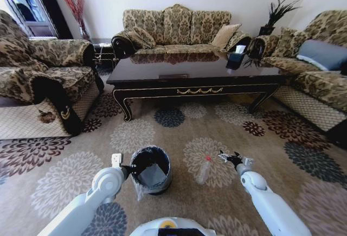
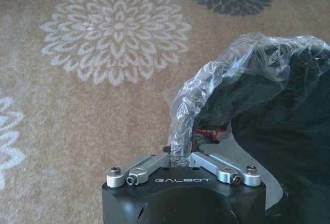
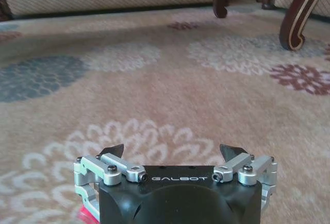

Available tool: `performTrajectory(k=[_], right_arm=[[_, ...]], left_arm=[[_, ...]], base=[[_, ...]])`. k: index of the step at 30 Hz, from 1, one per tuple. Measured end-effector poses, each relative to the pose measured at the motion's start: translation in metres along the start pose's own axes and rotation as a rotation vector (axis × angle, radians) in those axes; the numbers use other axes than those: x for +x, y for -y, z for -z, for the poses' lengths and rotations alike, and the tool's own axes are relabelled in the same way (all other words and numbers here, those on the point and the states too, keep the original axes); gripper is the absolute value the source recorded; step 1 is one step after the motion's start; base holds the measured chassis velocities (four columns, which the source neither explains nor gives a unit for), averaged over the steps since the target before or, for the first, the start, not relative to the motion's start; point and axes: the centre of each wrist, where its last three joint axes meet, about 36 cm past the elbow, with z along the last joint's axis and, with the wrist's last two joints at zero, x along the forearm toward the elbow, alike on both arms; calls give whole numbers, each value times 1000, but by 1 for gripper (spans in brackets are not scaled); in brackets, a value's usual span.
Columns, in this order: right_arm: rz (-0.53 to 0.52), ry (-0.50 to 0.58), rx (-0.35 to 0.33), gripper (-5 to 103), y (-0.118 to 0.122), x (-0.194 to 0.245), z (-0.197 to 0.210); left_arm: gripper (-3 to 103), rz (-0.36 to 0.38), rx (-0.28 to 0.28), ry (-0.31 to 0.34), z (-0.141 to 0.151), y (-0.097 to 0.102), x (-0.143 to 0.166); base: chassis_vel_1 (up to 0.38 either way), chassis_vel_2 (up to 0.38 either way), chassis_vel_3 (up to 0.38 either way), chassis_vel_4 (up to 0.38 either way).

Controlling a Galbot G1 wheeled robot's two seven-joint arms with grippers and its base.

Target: Move to the front of the table and pick up the trash from the floor, then place it into the trash bin.

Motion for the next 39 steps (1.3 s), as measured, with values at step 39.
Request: performTrajectory(k=[39], right_arm=[[-91,-55,-89,98,-3,-81,-74]], left_arm=[[0,6,-12,-2,0,-2,-1]], base=[[0,0,0,0]])
